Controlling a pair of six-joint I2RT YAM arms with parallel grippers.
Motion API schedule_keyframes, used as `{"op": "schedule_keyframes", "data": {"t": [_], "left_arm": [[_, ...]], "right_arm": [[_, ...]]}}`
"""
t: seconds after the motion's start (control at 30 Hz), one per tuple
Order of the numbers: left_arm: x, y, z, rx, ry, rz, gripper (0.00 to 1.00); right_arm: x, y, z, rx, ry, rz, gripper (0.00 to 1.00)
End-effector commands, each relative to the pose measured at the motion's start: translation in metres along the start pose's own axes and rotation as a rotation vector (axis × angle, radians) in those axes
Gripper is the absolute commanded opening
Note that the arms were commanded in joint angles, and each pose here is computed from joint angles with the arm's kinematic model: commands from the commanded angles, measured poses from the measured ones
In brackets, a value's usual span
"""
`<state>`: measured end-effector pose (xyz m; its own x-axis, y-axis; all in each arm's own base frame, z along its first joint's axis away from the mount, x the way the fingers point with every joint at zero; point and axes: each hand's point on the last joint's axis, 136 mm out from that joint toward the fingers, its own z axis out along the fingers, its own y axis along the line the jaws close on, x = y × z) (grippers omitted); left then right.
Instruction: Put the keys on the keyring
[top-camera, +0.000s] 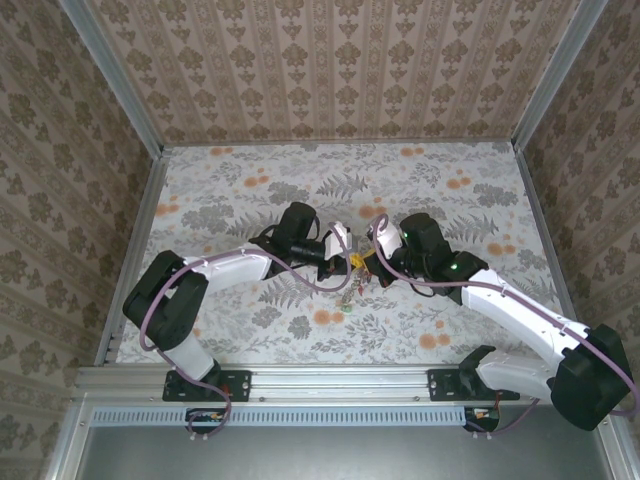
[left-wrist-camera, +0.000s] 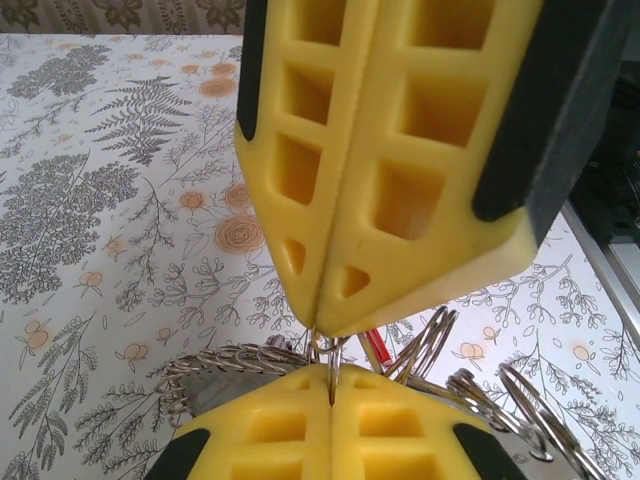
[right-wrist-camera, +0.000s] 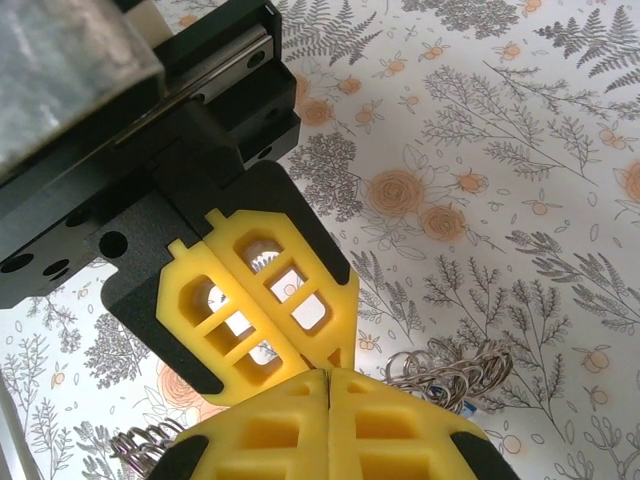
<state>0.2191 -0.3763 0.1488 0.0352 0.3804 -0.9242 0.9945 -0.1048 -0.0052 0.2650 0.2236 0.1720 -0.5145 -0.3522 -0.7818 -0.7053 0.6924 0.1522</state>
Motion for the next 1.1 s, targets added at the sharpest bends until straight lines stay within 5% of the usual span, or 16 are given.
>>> {"op": "schedule_keyframes", "data": {"t": [0.0,0.27,0.5,0.67,1.07], "left_arm": [[-0.014,0.001,-0.004,-0.022,-0.039,0.043,0.0],[-0.011,0.01,-0.008,-0.131,-0.113,0.011,0.0],[-0.007,0.009,-0.008,-0.136,-0.102,0.013,0.0],[-0.006,0.006,-0.006,-0.112,-0.067,0.029,0.15],[-0.015,0.006,-0.005,-0.093,-0.068,0.049,0.28]], "right_arm": [[-0.003,-0.011,-0.007,0.068,-0.015,0.019,0.0],[0.019,-0.032,-0.007,0.158,0.026,0.117,0.0],[-0.004,-0.017,-0.007,0.072,-0.041,0.089,0.0],[-0.02,-0.006,-0.009,0.009,-0.08,0.051,0.0],[-0.022,-0.001,-0.008,-0.018,-0.072,0.025,0.0]]}}
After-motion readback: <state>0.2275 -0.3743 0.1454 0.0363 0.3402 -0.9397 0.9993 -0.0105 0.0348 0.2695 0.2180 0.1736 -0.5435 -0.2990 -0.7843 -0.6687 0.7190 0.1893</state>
